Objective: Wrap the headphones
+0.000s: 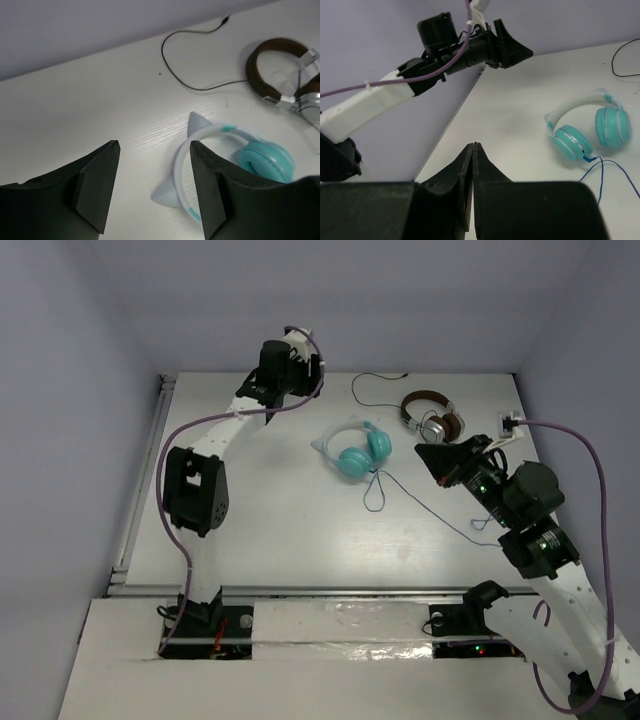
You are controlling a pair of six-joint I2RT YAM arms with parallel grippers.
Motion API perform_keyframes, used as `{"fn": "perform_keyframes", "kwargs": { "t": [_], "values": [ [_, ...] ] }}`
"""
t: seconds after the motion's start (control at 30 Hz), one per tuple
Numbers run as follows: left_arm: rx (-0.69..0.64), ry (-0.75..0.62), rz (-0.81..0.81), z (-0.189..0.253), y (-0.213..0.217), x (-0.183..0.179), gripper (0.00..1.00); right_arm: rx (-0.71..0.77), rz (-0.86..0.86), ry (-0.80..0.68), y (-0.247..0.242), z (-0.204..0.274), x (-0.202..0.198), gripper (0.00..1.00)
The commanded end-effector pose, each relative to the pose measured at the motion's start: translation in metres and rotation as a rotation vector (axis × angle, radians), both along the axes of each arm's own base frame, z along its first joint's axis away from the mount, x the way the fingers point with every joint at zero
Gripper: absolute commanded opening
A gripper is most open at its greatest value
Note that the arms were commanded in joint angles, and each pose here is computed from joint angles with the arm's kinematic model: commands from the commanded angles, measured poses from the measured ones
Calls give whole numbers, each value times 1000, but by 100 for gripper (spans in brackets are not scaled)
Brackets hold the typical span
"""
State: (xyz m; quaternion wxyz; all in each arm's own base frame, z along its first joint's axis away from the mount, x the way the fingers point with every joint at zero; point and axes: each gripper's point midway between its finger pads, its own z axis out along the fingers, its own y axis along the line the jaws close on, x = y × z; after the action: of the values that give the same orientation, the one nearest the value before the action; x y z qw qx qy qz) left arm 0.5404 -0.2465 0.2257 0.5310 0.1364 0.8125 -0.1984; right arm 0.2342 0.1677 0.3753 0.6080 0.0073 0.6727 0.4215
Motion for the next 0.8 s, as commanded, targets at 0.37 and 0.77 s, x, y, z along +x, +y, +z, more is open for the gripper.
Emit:
{"fn": "perform_keyframes", "kwargs": {
  "t": [0.37, 0.77],
  "values": [
    [176, 117, -337, -88, -61, -18, 63, -34, 75, 3, 17, -12, 8, 44],
    [269, 131, -268, -132, -76, 1, 66, -48, 111, 8, 22, -18, 5, 44]
  ]
}}
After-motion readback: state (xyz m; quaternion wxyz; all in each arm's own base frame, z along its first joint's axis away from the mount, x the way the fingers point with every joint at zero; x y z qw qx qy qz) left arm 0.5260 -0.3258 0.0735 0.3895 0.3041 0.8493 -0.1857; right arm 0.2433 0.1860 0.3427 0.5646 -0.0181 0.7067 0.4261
